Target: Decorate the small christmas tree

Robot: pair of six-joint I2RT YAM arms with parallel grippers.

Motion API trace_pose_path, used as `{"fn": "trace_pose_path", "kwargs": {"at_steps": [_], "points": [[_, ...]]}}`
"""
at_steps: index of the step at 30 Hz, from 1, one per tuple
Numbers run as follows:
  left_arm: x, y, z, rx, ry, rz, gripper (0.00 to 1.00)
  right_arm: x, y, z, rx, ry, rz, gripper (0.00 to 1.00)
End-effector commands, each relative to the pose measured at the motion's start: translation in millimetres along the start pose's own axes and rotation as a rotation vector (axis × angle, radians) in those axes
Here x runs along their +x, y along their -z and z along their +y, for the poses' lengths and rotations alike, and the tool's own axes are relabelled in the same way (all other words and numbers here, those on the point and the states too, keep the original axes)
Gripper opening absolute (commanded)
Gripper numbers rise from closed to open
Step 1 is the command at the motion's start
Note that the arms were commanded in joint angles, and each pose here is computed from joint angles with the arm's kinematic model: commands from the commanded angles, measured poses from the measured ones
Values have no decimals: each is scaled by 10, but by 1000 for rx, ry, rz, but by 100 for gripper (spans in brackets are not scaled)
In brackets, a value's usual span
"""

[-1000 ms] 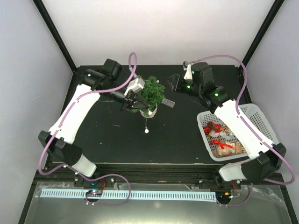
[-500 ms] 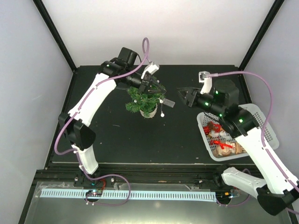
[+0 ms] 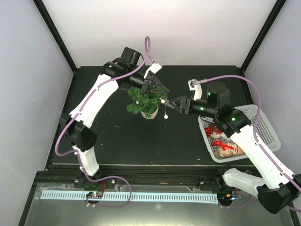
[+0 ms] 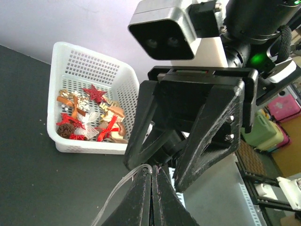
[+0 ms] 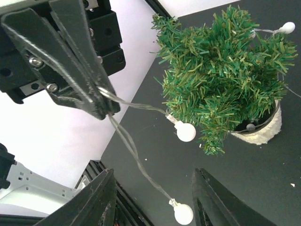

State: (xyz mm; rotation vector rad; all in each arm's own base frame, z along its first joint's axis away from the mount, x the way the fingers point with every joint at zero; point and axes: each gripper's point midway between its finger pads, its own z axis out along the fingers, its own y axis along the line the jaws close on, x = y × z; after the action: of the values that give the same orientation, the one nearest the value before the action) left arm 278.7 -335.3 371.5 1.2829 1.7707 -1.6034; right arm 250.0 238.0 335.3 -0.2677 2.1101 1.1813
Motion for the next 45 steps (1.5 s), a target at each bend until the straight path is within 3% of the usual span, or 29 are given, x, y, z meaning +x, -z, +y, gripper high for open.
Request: {"fn": "trace_pose_path", "kwargs": {"at_steps": [1, 10, 14, 18, 20, 22, 23, 34, 45], "points": [[-78, -35, -159, 52, -27, -14, 2, -23, -67, 86, -47, 34, 15, 46], [-65, -61, -158, 62, -19, -11, 2, -22, -231, 165, -102, 31, 45, 45], [-60, -60, -147, 62, -16, -11, 2, -11, -294, 194, -132, 24, 47, 40], [-46, -74, -120, 62, -7, -8, 1, 13, -354, 266, -154, 31, 63, 27], [-45, -79, -102, 64, -3, -8, 1, 27, -372, 279, -156, 32, 69, 18], [-46, -82, -86, 61, -2, -7, 2, 35, -363, 279, -150, 34, 69, 2], [-45, -88, -80, 59, -3, -6, 2, 32, -345, 273, -142, 36, 66, 1], [-38, -55, 101, 8, 19, -8, 10, -333, -53, 511, -135, 60, -73, 1], [-106, 199, 235, -45, 45, -51, 23, -912, -137, 711, -144, 67, -189, 1]]}}
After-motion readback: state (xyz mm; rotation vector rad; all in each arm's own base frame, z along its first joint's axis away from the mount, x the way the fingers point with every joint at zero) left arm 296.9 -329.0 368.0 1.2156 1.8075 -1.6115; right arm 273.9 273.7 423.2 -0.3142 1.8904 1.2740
